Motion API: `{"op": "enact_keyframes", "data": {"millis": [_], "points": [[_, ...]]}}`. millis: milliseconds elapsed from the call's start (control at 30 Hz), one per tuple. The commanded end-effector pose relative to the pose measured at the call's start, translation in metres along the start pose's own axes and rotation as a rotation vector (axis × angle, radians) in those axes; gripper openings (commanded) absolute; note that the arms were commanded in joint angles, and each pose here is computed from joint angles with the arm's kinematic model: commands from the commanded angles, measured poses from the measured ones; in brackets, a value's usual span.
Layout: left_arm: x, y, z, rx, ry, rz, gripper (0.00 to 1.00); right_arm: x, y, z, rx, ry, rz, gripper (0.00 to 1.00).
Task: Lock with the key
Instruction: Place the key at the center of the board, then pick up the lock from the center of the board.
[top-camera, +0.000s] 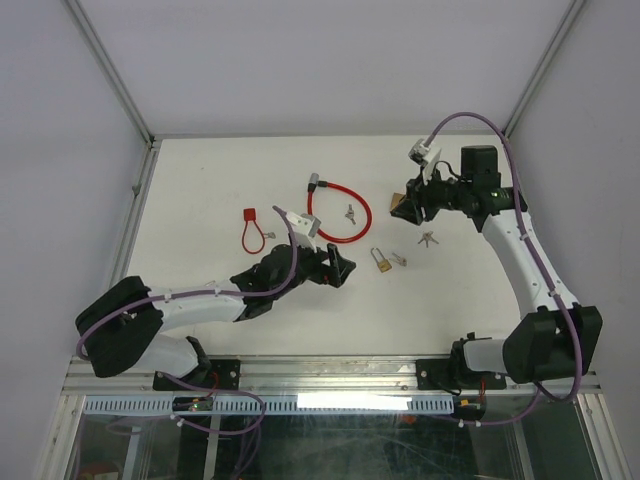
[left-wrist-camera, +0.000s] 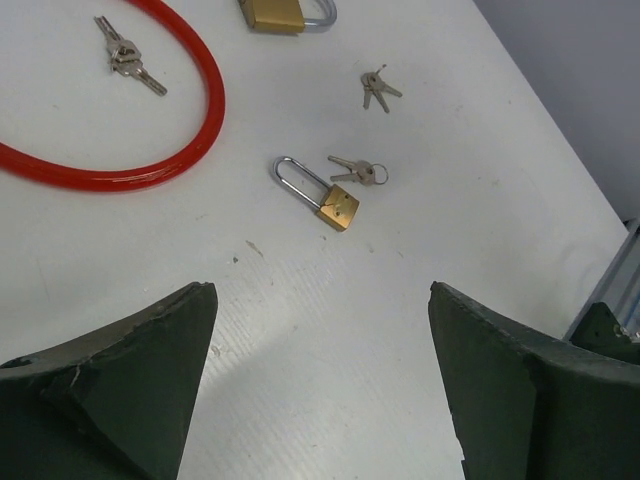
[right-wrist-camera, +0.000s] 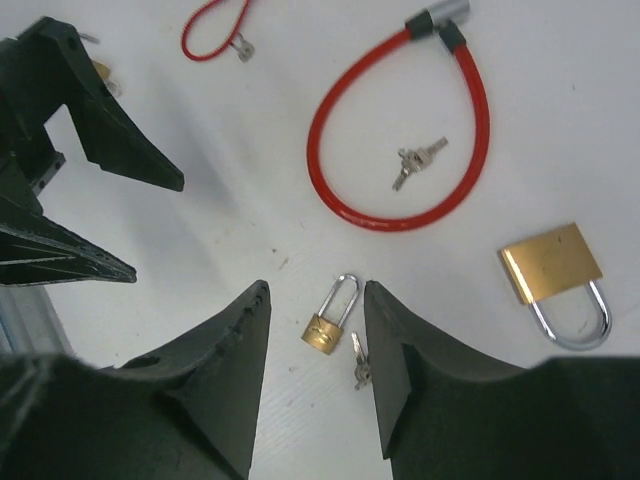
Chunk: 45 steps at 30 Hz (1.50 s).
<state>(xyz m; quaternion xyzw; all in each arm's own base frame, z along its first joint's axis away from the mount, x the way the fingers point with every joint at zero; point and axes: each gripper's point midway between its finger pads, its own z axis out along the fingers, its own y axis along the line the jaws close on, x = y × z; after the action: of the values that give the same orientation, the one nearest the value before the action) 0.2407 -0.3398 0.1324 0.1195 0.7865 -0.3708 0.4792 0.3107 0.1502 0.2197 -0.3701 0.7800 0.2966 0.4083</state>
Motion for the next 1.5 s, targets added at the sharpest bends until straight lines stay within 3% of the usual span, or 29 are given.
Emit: {"op": "enact_keyframes", "data": {"millis": [0,267,700,933,1333,1467], "points": [[-0.034,-0.003,-0.020,0.003,-0.102,0.008,0.90,-0.052,0.036,-0.008,-0.100,-0.118,-0.091,0.46],[-0.045,0.010,-0.052,-0.064,-0.125,-0.017,0.99,-0.025,0.056,0.005,-0.213,-0.154,-0.084,0.54],[-0.041,0.032,-0.088,-0.197,-0.092,-0.156,0.99,-0.007,0.059,0.012,-0.237,-0.137,-0.062,0.58],[-0.032,0.058,-0.105,-0.401,-0.017,-0.234,0.99,-0.003,0.058,0.015,-0.236,-0.128,-0.053,0.58],[-0.013,0.130,-0.145,-0.829,-0.078,-0.397,0.95,0.001,0.056,0.016,-0.226,-0.115,-0.055,0.58],[-0.013,0.153,-0.160,-0.924,-0.115,-0.514,0.94,0.002,0.057,0.017,-0.231,-0.112,-0.055,0.58]]}}
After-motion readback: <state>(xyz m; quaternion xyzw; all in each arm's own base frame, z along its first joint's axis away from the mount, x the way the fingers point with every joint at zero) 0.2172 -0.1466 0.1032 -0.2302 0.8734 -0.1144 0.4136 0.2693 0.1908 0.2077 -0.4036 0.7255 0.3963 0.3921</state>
